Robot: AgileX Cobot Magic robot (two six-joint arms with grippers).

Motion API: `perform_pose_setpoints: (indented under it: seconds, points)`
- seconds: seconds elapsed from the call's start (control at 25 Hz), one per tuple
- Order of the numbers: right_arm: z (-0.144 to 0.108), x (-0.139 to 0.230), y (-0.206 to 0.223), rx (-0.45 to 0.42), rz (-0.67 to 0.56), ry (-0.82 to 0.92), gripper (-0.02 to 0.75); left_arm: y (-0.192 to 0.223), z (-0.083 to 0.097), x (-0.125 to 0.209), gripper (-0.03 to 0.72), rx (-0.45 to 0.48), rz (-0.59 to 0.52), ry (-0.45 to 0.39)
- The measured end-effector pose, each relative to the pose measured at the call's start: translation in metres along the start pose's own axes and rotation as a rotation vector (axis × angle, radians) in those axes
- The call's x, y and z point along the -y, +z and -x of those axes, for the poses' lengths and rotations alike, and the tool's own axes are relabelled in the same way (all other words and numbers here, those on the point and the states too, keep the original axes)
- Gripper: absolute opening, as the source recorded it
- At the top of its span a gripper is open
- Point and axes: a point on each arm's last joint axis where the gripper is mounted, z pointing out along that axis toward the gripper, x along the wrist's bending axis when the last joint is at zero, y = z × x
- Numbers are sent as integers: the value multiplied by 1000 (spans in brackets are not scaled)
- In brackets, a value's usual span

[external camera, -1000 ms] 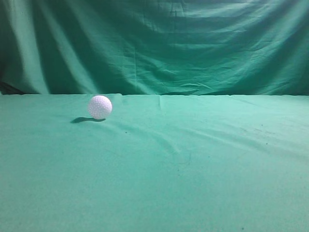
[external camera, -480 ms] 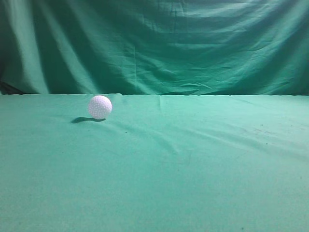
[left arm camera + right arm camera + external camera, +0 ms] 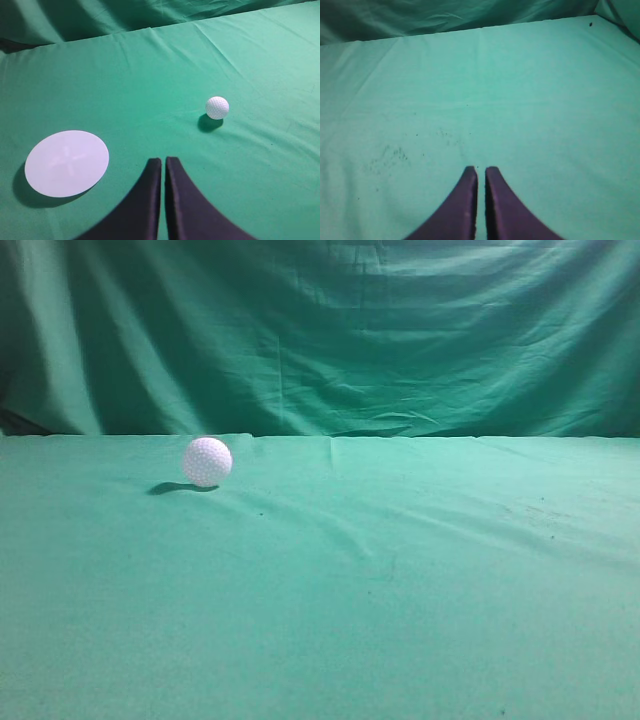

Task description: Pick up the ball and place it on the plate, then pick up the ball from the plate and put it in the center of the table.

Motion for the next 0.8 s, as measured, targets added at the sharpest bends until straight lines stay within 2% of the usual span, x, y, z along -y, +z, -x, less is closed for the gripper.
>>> perform_pose_setpoints:
  seconds: [0.28,0.6,0.8]
  points:
    - [0,0,0,0,0,2,49,-2,0,0,0,-3,11,6]
    - [0,0,0,0,0,2,49,-30,-1,11,0,-82,30,171]
    - [0,0,0,0,0,2,49,-35,-2,30,0,-135,100,137]
